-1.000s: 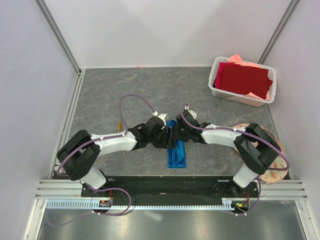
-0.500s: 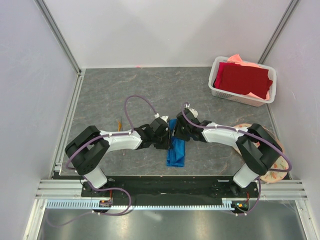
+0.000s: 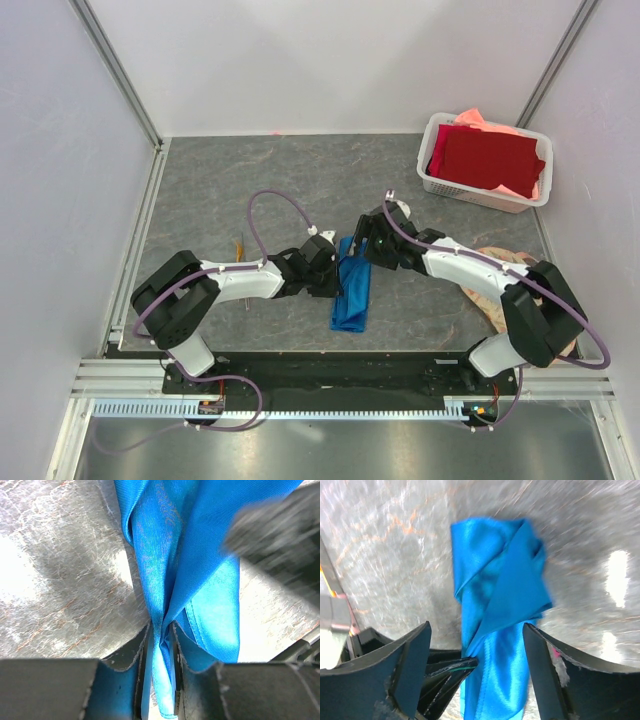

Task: Fold the napkin into a case and place the utensils inside
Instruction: Fold the 2/3-rectangle-folded napkin at the center of the board, then stuff the top corner of the smaller-rectangle-folded napkin at the center of the board.

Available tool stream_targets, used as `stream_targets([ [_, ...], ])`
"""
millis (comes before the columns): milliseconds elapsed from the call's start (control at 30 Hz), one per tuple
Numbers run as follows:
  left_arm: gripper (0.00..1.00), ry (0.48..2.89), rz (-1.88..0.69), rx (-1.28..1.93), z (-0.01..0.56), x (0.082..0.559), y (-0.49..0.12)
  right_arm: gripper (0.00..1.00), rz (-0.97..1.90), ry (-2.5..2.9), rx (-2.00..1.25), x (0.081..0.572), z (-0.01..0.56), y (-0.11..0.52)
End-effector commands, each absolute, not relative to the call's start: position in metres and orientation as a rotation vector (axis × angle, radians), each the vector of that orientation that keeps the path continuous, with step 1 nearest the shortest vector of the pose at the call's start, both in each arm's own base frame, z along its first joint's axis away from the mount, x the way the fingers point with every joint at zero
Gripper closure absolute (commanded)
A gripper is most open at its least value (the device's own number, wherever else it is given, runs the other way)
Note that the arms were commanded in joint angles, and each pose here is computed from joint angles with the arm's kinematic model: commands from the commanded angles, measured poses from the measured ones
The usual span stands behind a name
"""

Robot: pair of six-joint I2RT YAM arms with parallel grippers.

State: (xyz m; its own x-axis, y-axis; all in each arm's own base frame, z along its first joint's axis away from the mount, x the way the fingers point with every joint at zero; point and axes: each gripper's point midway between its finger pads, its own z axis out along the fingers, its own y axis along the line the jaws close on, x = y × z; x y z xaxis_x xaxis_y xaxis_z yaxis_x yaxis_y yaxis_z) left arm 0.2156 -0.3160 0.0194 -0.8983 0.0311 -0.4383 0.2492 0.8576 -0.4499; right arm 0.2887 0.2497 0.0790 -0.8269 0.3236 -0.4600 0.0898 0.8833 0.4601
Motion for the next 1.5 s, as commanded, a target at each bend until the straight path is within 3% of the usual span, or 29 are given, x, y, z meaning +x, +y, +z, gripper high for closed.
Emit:
stream_targets([
  [0, 0.75, 2.634, -0.634, 0.195, 0.007, 0.213, -0.304, 0.14, 0.589, 2.486, 0.31, 0.294, 0.089, 0.23],
  [233, 0.76, 2.632, -0.644, 0.198, 0.008, 0.212, -0.304, 0.17, 0.632, 2.47, 0.257, 0.306, 0.086, 0.226],
  [400, 0.77, 2.628, -0.651, 0.199, 0.01, 0.212, -0.304, 0.32, 0.664, 2.461, 0.251, 0.308, 0.079, 0.231],
  [733, 0.78, 2.618, -0.66, 0.203, 0.015, 0.212, -0.305, 0.32, 0.657, 2.47, 0.278, 0.305, 0.07, 0.226],
  [1033, 0.79, 2.609, -0.689, 0.19, 0.019, 0.209, -0.308, 0.69, 0.707, 2.438, 0.273, 0.317, 0.071, 0.238],
  [1067, 0.79, 2.609, -0.694, 0.194, 0.019, 0.207, -0.309, 0.79, 0.711, 2.436, 0.273, 0.318, 0.071, 0.239],
  [1167, 0.8, 2.602, -0.72, 0.21, 0.023, 0.2, -0.315, 0.94, 0.716, 2.433, 0.259, 0.322, 0.069, 0.243],
  [1267, 0.73, 2.59, -0.762, 0.209, 0.033, 0.196, -0.318, 1.0, 0.699, 2.438, 0.247, 0.327, 0.065, 0.242],
  [1300, 0.63, 2.578, -0.764, 0.201, 0.038, 0.198, -0.317, 1.0, 0.697, 2.436, 0.242, 0.327, 0.066, 0.243],
  [1367, 0.54, 2.536, -0.758, 0.186, 0.057, 0.205, -0.313, 1.0, 0.695, 2.438, 0.234, 0.328, 0.065, 0.243],
  [1400, 0.41, 2.52, -0.755, 0.177, 0.066, 0.209, -0.312, 1.0, 0.701, 2.442, 0.227, 0.327, 0.065, 0.244],
  [1467, 0.38, 2.456, -0.736, 0.155, 0.088, 0.228, -0.307, 1.0, 0.709, 2.442, 0.212, 0.327, 0.067, 0.246],
])
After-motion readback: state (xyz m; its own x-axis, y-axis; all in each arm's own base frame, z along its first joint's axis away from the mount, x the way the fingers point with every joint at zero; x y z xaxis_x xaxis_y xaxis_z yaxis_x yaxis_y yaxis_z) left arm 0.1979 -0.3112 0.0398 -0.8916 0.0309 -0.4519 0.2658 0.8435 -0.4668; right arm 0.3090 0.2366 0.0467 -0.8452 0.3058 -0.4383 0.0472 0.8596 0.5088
